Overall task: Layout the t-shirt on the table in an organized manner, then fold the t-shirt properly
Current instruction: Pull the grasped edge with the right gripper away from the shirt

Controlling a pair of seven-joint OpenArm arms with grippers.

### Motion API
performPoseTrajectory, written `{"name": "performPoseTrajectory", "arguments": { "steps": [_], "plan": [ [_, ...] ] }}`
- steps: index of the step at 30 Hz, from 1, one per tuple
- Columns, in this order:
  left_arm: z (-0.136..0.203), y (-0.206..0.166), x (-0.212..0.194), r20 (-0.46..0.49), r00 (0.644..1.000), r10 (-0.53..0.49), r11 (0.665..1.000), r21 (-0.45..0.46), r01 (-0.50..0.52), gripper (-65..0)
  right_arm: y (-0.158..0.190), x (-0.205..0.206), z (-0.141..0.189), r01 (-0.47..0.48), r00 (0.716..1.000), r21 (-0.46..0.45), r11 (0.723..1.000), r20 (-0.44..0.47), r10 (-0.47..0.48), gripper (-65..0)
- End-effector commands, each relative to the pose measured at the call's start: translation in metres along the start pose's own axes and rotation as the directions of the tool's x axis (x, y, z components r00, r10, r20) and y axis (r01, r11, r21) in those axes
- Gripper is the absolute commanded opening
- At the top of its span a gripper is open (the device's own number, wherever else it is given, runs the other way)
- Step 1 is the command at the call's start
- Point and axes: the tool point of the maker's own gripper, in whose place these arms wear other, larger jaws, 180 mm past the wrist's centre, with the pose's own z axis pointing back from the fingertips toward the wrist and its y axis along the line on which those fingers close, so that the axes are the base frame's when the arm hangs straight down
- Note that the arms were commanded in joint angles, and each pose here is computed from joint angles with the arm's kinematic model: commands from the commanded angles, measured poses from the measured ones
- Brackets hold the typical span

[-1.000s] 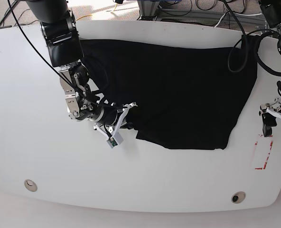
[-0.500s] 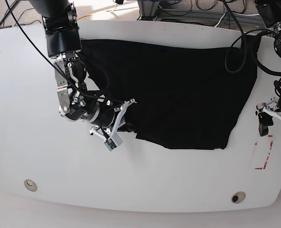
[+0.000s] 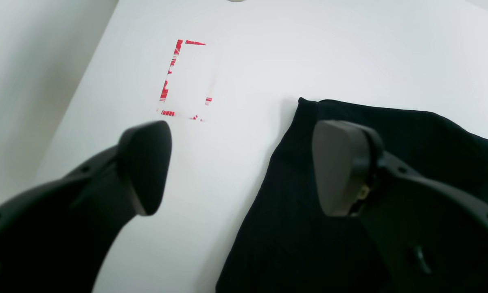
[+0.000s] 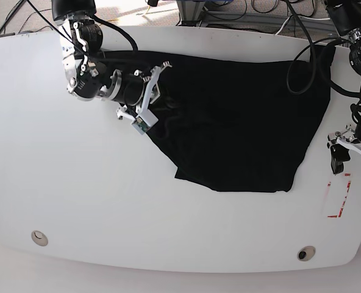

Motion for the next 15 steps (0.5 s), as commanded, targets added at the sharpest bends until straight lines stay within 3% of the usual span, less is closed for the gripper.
{"name": "performPoseTrajectory", "arguments": {
  "steps": [1,10,15],
  "plan": [
    [0.003,0.003,0.018,0.056,0.998,-0.015,1.0,0.007,0.015,-13.6,0.016,0.002,0.009,0.021,0.999,0.058,0.998,0.042,-0.024,-64.8],
    [0.002,0.002,0.016,0.051,0.999,-0.015,1.0,0.003,0.015,-13.6,0.045,-0.048,0.025,0.181,0.983,0.17,0.969,-0.055,-0.174,-64.8],
    [0.002,0.002,0.016,0.051,0.999,-0.015,1.0,0.003,0.015,-13.6,0.047,-0.072,0.035,0.212,0.973,0.165,0.963,-0.123,-0.193,-64.8]
  ]
}}
